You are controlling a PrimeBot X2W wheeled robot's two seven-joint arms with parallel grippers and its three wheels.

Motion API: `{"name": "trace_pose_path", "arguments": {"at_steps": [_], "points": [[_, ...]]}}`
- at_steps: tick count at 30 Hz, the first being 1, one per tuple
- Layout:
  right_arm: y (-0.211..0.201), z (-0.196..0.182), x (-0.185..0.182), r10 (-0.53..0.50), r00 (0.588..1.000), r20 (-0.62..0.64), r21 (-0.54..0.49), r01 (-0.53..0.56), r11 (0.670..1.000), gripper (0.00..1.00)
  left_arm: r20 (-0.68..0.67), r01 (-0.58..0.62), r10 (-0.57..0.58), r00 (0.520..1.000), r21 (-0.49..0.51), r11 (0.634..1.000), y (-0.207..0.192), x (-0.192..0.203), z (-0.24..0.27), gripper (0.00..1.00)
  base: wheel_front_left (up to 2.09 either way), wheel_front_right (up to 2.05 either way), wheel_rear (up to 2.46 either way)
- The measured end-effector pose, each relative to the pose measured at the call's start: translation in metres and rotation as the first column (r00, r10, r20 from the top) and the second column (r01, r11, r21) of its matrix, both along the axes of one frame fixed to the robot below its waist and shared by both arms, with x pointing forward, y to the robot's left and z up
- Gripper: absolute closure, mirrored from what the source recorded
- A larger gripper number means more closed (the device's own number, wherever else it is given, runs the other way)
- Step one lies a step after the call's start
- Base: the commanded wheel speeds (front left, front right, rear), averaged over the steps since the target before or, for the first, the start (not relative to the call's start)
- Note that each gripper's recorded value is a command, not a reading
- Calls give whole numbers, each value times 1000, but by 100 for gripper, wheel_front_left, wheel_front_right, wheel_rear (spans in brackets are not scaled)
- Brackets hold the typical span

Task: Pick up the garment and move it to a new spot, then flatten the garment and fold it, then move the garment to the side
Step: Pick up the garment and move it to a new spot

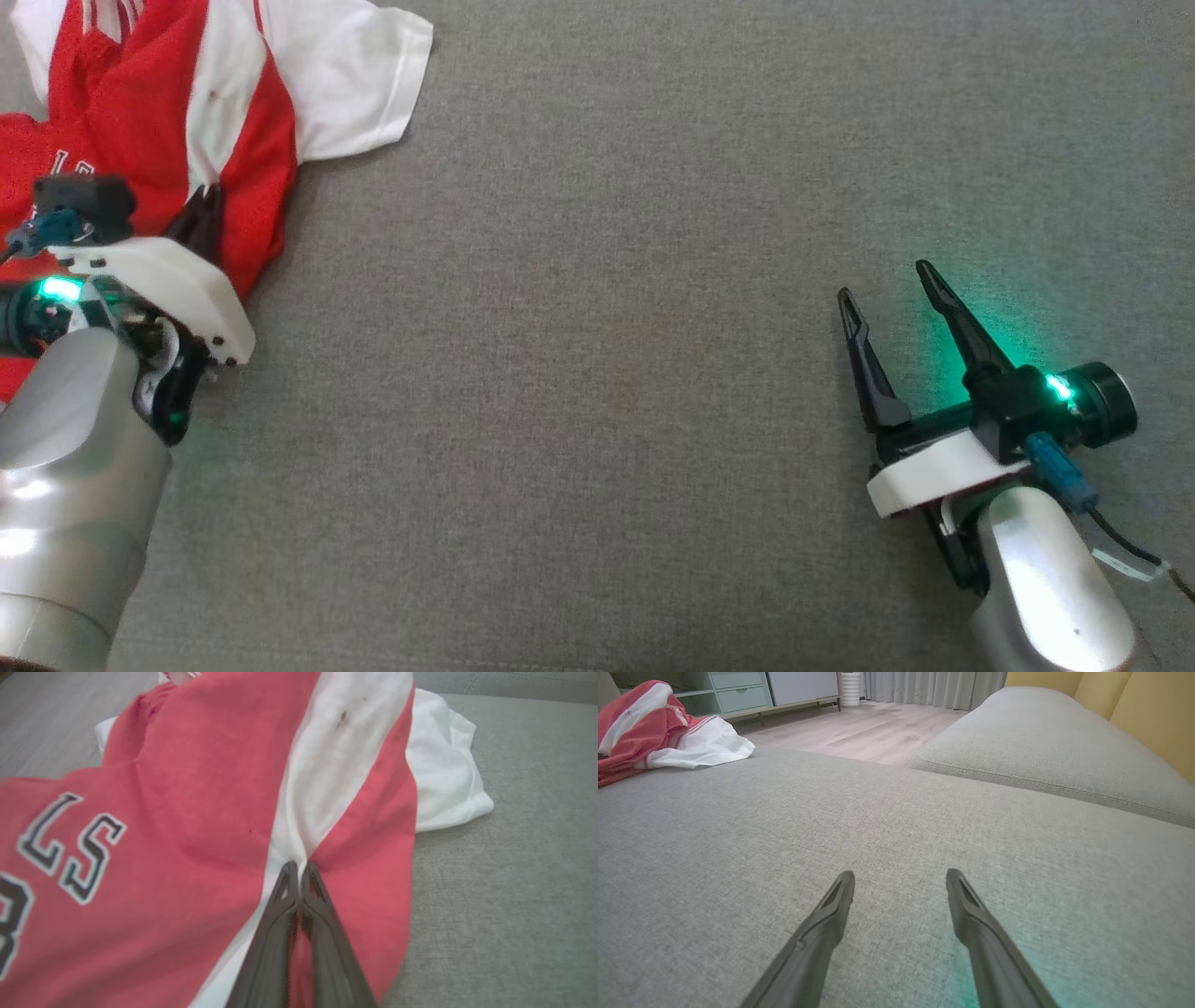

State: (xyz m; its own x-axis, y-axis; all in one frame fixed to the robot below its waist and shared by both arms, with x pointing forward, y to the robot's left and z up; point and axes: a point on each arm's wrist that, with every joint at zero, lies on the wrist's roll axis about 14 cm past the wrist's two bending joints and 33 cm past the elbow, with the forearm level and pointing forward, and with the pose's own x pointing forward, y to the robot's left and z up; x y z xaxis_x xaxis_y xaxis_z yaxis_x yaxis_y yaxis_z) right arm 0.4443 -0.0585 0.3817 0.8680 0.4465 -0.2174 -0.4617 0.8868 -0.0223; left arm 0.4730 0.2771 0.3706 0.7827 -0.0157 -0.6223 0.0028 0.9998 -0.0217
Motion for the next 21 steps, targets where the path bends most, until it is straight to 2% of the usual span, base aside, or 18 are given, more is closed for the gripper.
{"name": "trace_pose_path", "arguments": {"at_steps": [5, 9, 14, 21], "points": [[-7, 13, -1, -24, 999, 27, 1, 24, 1000, 0, 72, -14, 16, 997, -23, 1000, 3, 4, 21, 100, 0, 0, 0], [-4, 31, -4, -34, 998, 59, 28, 32, 999, 0, 210, -6, 3, 978, 10, 1000, 18, 19, 72, 100, 0, 0, 0], [-6, 46, -19, -55, 996, 69, 60, 50, 997, 0, 415, 26, -30, 909, 16, 1000, 20, 36, 160, 100, 0, 0, 0], [-13, 69, -32, -93, 990, 107, 98, 83, 992, 0, 566, 167, -141, 812, 6, 986, -21, 34, 243, 100, 0, 0, 0]]}}
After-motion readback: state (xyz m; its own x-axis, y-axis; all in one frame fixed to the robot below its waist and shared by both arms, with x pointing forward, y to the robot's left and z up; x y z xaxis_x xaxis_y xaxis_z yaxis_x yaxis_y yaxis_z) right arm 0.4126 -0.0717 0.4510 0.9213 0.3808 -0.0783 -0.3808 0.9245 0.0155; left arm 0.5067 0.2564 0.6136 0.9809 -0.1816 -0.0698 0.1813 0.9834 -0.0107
